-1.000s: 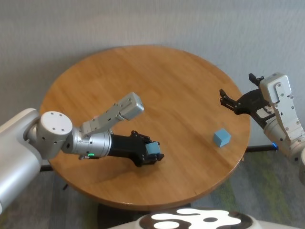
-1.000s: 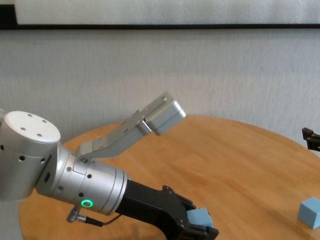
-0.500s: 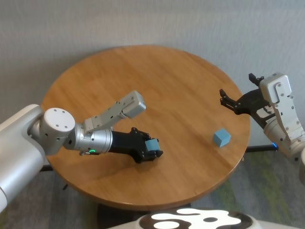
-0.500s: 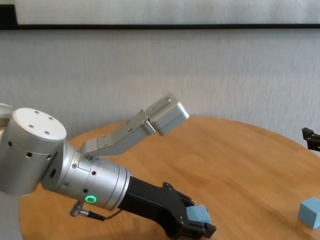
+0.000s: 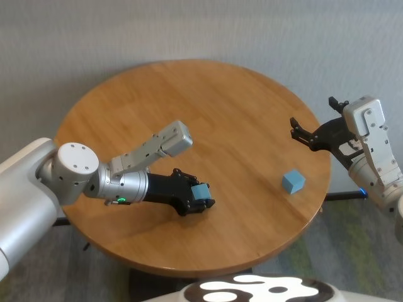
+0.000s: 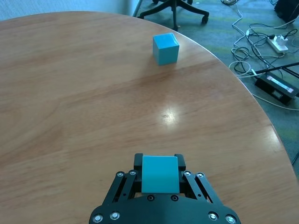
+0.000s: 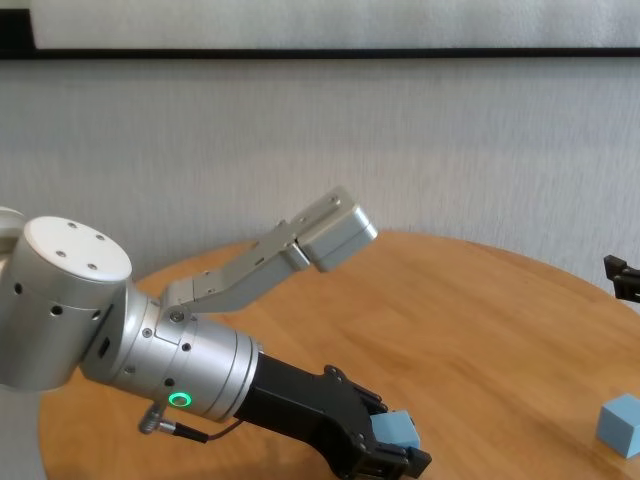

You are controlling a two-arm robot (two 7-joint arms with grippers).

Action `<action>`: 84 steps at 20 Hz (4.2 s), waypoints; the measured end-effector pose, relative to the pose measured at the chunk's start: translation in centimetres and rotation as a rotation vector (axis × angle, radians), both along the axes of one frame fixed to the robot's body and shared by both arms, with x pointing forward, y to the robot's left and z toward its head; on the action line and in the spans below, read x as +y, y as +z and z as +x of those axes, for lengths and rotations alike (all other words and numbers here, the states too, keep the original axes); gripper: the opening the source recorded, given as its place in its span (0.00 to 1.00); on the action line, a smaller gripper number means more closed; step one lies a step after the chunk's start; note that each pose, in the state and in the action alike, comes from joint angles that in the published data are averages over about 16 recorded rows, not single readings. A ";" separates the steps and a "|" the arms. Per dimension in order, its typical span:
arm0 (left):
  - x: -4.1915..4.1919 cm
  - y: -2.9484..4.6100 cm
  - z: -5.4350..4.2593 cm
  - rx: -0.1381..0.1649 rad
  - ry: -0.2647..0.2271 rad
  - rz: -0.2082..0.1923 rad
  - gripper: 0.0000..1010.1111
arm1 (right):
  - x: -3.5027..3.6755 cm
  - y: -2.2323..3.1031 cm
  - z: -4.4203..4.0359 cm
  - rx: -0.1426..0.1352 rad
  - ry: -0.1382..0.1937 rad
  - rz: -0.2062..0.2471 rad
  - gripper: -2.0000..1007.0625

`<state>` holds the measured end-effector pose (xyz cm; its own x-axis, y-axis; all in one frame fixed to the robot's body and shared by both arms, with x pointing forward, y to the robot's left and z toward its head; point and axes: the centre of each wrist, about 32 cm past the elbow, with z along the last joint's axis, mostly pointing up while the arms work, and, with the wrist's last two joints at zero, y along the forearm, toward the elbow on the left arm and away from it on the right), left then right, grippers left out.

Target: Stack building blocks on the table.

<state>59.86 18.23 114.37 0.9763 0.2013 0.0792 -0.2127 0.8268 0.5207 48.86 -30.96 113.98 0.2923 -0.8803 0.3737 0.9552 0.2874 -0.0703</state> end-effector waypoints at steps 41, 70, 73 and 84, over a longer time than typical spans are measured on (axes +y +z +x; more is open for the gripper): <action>6.43 -1.38 -7.13 -0.461 0.480 -0.524 0.99 | 0.00 0.00 0.00 0.000 0.000 0.000 1.00; 7.21 -2.18 -7.54 -0.498 0.563 -0.547 0.99 | -0.75 2.43 -3.42 0.350 0.068 0.150 1.00; 7.19 -2.17 -7.53 -0.497 0.561 -0.547 0.99 | -0.79 2.34 -3.64 0.389 0.074 0.157 1.00; 7.19 -2.16 -7.50 -0.494 0.558 -0.546 0.99 | -0.49 1.33 -3.31 0.471 0.068 0.159 1.00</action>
<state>52.35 25.41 112.21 0.6070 0.7646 0.2164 -0.7485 0.6416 -0.1676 45.55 -31.46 115.31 0.4558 -0.8886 0.0506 0.8091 0.3900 -0.4396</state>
